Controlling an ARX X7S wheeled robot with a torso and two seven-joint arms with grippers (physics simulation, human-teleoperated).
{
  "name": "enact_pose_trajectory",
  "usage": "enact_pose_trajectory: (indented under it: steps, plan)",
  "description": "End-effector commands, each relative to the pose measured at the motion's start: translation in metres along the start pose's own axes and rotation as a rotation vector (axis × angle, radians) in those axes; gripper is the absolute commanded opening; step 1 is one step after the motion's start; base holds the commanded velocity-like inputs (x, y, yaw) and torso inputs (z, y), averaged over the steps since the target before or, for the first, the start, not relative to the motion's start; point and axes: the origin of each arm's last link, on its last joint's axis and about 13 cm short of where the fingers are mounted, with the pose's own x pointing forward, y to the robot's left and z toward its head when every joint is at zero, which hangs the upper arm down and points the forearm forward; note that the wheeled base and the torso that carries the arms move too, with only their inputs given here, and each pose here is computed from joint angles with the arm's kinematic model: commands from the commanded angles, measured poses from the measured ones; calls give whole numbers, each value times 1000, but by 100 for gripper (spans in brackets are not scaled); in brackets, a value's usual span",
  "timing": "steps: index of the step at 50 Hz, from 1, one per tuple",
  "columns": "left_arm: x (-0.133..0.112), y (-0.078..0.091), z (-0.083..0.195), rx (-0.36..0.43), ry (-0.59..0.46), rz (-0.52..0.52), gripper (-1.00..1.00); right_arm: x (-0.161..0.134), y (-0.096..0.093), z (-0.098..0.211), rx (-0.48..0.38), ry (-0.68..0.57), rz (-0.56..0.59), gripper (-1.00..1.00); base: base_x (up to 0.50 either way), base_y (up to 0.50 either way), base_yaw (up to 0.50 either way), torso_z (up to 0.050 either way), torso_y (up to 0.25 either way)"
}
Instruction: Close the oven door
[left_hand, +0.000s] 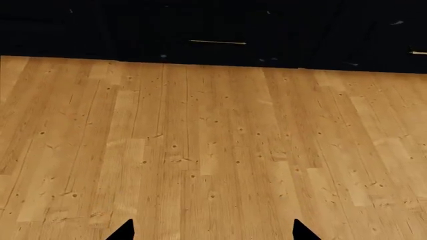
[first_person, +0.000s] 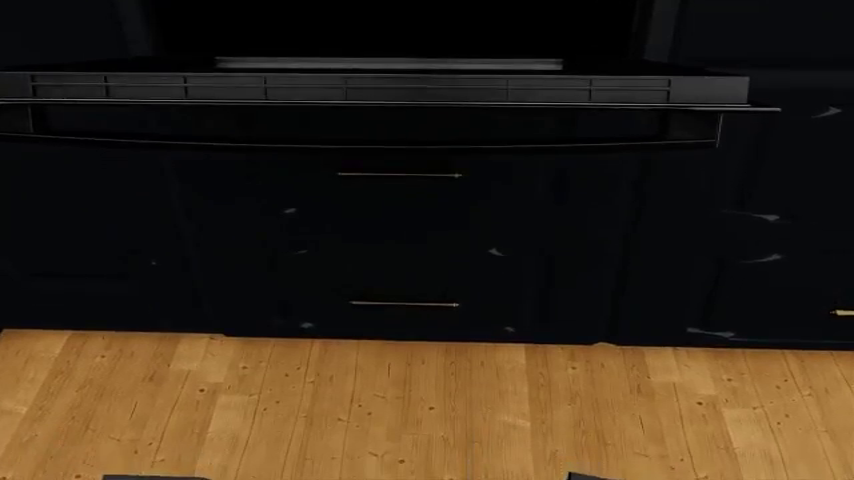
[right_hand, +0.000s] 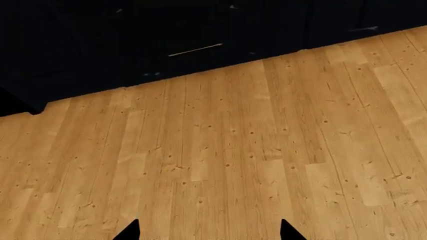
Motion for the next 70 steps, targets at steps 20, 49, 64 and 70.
enact_pose_trajectory:
  steps: [20,49,64,70]
  plan:
    - [4,1,-2,-14,52,-13,100,6,-4,-4,27,29,28,100,102,0,0,0,0]
    - [2,1,-1,-15,48,-22,100,4,-3,-4,-11,10,27,100,249,26,0,0,0]
    - [2,2,-3,-20,62,-25,100,5,-3,-3,1,10,32,100,250,86,0,0,0]
    - [2,1,-4,-24,93,-38,100,8,-7,-5,20,28,28,100,275,0,0,0,0]
